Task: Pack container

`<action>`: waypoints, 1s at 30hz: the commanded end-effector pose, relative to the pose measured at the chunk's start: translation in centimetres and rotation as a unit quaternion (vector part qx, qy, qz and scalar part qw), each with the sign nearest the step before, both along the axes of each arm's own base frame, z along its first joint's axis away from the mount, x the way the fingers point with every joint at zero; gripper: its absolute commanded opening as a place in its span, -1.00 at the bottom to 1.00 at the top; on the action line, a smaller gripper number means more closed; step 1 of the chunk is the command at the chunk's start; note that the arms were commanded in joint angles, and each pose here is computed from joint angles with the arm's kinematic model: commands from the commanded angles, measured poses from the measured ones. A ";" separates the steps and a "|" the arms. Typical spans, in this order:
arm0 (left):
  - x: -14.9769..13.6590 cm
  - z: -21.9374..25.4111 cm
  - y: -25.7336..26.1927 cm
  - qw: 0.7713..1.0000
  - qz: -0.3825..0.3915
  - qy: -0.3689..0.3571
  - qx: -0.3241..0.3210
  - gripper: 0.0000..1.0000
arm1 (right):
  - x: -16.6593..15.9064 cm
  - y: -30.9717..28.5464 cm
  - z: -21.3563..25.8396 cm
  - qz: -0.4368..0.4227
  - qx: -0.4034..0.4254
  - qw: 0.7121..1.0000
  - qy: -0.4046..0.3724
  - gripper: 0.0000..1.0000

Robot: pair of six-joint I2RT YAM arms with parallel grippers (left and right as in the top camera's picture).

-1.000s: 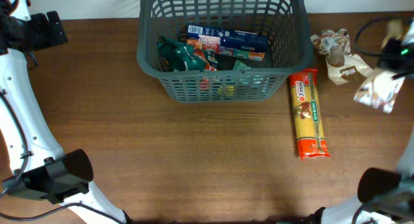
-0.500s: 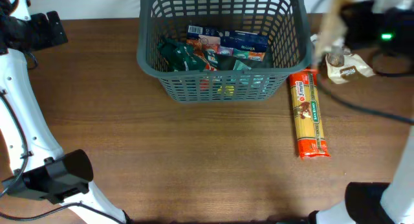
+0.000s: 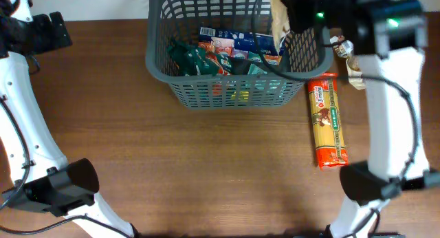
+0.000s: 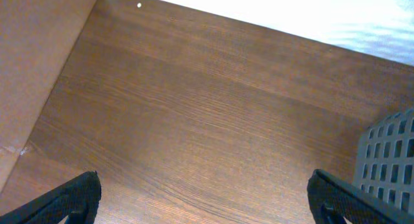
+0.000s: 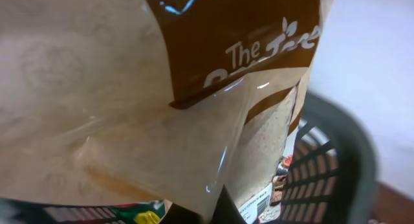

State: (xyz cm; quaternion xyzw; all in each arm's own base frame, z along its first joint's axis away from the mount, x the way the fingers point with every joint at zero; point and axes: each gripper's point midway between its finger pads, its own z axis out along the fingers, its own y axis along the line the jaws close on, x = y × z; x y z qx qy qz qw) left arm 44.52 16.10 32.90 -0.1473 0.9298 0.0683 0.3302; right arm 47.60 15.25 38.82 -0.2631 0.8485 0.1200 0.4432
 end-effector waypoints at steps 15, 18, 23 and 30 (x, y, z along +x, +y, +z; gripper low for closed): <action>-0.1 -0.3 0.3 1.000 0.007 0.002 -0.004 0.99 | 1.9 -0.6 -9.9 -0.029 -0.048 0.990 0.133 -0.51; -0.1 -0.3 0.3 1.000 0.007 0.002 -0.004 0.99 | 0.9 -0.8 -9.3 -0.040 -0.039 0.988 0.145 0.02; -0.1 -0.3 0.3 1.000 0.007 0.002 -0.004 0.98 | -1.0 -1.2 -5.9 -0.047 -0.026 0.991 0.122 0.14; -0.1 -0.3 0.3 1.000 0.007 0.002 -0.004 0.99 | -5.5 -6.2 3.6 -0.153 -0.018 0.988 0.013 0.18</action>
